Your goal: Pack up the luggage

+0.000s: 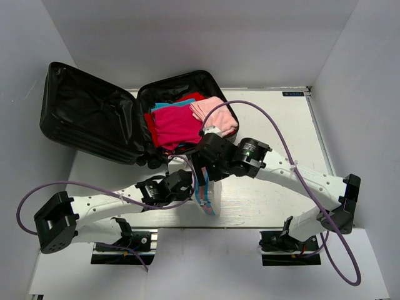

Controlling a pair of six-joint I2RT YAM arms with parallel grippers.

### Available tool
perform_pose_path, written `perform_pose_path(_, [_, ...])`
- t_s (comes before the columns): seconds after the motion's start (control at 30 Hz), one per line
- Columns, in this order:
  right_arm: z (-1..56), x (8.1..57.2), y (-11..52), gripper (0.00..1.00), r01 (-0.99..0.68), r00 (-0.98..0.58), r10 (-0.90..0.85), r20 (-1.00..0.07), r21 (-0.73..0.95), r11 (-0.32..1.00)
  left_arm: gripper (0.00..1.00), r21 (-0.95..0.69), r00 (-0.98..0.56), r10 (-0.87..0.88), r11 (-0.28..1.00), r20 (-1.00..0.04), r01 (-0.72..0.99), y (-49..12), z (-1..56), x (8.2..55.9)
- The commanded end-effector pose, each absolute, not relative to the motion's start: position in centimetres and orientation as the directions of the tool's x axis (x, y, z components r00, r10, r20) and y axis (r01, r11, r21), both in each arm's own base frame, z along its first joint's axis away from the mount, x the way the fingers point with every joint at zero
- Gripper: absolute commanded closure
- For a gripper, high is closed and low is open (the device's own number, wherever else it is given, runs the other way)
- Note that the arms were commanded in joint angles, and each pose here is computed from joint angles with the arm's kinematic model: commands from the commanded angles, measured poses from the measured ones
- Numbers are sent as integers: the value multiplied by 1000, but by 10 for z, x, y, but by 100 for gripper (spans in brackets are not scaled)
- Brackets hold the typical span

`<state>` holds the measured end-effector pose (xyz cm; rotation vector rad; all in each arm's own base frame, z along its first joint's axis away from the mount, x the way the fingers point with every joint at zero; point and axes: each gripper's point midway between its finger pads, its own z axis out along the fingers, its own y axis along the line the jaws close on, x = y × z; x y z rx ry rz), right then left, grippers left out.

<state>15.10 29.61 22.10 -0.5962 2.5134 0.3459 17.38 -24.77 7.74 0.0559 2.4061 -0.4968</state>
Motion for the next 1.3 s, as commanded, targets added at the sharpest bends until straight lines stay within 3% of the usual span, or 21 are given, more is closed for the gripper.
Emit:
perform_pose_path(0.0, [224, 137, 321, 10, -509, -783, -324, -531, 248, 824, 40, -413, -751, -160, 896, -640, 161, -269, 97, 176])
perform_pose_path(0.27, [237, 122, 318, 10, -499, -799, -224, -559, 407, 765, 51, -476, -708, -208, 856, -675, 202, -290, 112, 176])
perform_pose_path(0.6, [200, 127, 288, 10, -401, -850, -277, -447, 211, 891, 58, -483, -675, -210, 841, -707, 244, -306, 117, 175])
perform_pose_path(0.67, [202, 131, 282, 10, -378, -848, -253, -465, 198, 904, 64, -472, -662, -180, 832, -727, 292, -313, 123, 172])
perform_pose_path(0.87, [208, 151, 257, 10, -173, -837, -49, -546, 180, 968, 68, -460, -620, -127, 786, -774, 413, -322, 120, 156])
perform_pose_path(1.03, [208, 154, 259, 10, -186, -831, -75, -551, 148, 971, 73, -435, -605, -96, 784, -790, 443, -320, 118, 152])
perform_pose_path(1.13, [199, 152, 250, 10, -173, -845, -101, -525, 90, 981, 75, -360, -564, -3, 772, -826, 524, -315, 115, 148])
perform_pose_path(1.27, [181, 143, 249, 10, -192, -873, -137, -468, 73, 979, 75, -352, -555, -7, 779, -832, 519, -309, 116, 148])
